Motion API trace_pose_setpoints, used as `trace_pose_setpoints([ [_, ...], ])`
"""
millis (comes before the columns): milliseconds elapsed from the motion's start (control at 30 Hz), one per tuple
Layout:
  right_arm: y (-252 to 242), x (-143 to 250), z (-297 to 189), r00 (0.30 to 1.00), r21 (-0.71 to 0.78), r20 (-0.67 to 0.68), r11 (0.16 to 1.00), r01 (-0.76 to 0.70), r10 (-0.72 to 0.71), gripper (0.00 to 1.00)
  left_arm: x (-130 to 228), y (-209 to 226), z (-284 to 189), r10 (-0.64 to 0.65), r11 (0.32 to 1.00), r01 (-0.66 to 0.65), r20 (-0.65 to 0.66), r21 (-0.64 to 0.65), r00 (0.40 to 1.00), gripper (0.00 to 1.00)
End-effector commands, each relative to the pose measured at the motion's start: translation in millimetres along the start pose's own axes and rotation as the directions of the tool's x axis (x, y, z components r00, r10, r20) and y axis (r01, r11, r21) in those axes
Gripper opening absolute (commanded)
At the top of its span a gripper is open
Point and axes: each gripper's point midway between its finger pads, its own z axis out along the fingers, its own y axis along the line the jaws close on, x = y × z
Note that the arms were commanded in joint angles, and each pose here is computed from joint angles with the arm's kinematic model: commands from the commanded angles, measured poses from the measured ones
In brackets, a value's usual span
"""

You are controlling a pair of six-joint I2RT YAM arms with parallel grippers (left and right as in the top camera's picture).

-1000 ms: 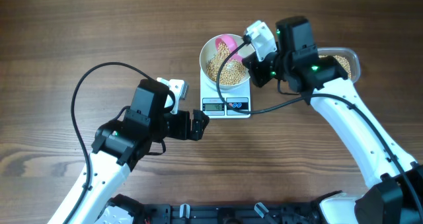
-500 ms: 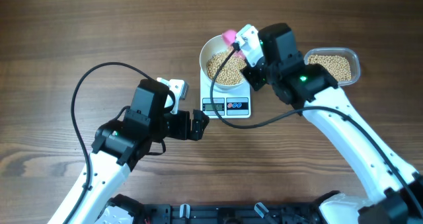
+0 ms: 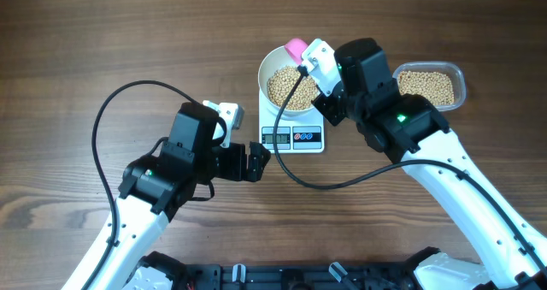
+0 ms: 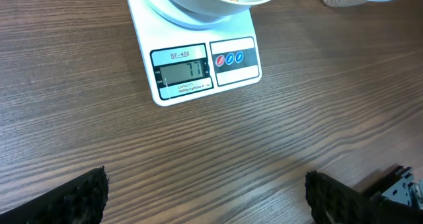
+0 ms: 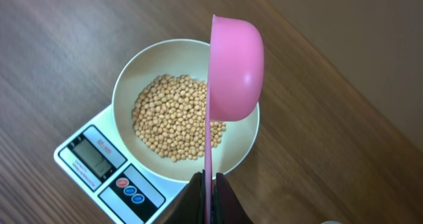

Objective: Scoop item into bowl and weigh 150g on scale
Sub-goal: 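Tip the pink scoop to pour soybeans into the white bowl, then return the empty scoop with the right gripper to the tub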

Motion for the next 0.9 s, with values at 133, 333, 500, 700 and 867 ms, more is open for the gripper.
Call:
trace_pose_setpoints([
  [133,-14.8,-10.2,0.1,0.962,-0.004,0.050,0.963,-0.270,0.270,0.04,-4.2,-1.5,-1.8,0.019,1.000,-0.019,0.010,0.008,1.000,1.00],
  [333,-91.8,40.1,-12.8,0.822,-0.090,0.024,0.820,-0.565,0.569,0.04,-4.2,-1.5,-1.8,0.019,1.000,-0.019,0.010,0.008,1.000,1.00],
  [500,-167.5,113.5,-39.5,0.660,0.065,0.035,0.657,-0.751,0.751,0.04,-4.2,-1.5,-1.8,0.019,1.000,-0.019,0.010,0.008,1.000,1.00],
  [700,-183.0,180.2,-53.5,0.598,0.247,-0.049,0.590,-0.769,0.800,0.04,-4.2,-1.5,-1.8,0.019,1.000,-0.019,0.010,0.008,1.000,1.00],
  [867,-173.5,204.2,-40.4,0.690,0.332,-0.168,0.700,-0.633,0.704,0.04,-4.2,-1.5,-1.8,0.019,1.000,-0.019,0.010,0.008,1.000,1.00],
])
